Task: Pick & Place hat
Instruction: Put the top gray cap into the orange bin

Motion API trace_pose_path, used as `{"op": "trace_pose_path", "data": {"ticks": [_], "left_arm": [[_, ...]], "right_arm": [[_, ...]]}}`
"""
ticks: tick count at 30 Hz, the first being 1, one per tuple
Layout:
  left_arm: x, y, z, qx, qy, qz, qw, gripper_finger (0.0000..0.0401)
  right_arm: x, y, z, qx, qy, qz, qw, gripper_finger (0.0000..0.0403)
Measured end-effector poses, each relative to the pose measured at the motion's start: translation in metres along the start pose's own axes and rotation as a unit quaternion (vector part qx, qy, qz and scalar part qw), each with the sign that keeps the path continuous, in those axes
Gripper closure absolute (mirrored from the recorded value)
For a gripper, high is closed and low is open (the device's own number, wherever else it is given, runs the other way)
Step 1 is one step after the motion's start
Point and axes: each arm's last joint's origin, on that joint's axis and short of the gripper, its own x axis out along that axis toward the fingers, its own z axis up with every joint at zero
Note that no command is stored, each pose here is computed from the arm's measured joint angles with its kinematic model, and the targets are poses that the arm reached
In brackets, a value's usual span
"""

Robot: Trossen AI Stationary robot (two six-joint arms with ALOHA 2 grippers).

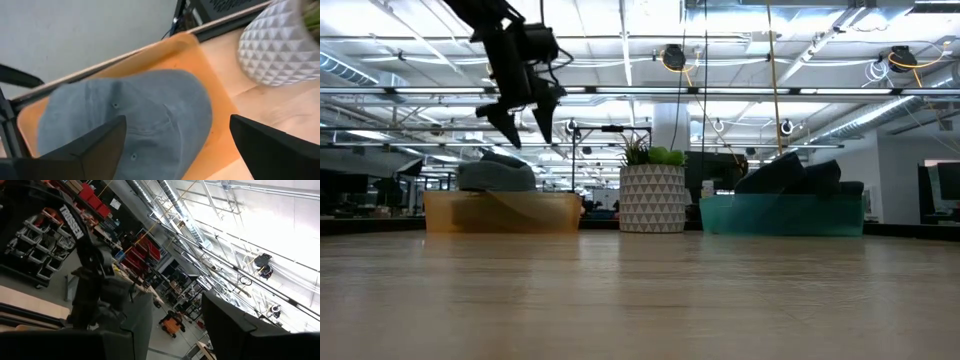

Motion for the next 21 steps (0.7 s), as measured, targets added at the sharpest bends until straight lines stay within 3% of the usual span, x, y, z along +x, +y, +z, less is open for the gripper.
{"op": "trace_pose_path", "data": {"ticks": [11,21], "left_arm": [[0.07,-0.016,-0.009,0.005,0.102,0.035,0.994,0.0042],[0.132,-0.016,-0.023,0.02,0.182,0.079,0.98,0.0038]], "right_arm": [[0.0,0.0,0.0,-0.002,0.002,0.002,1.0,0.0245],[0.0,0.0,0.0,-0.002,0.002,0.002,1.0,0.0245]]}}
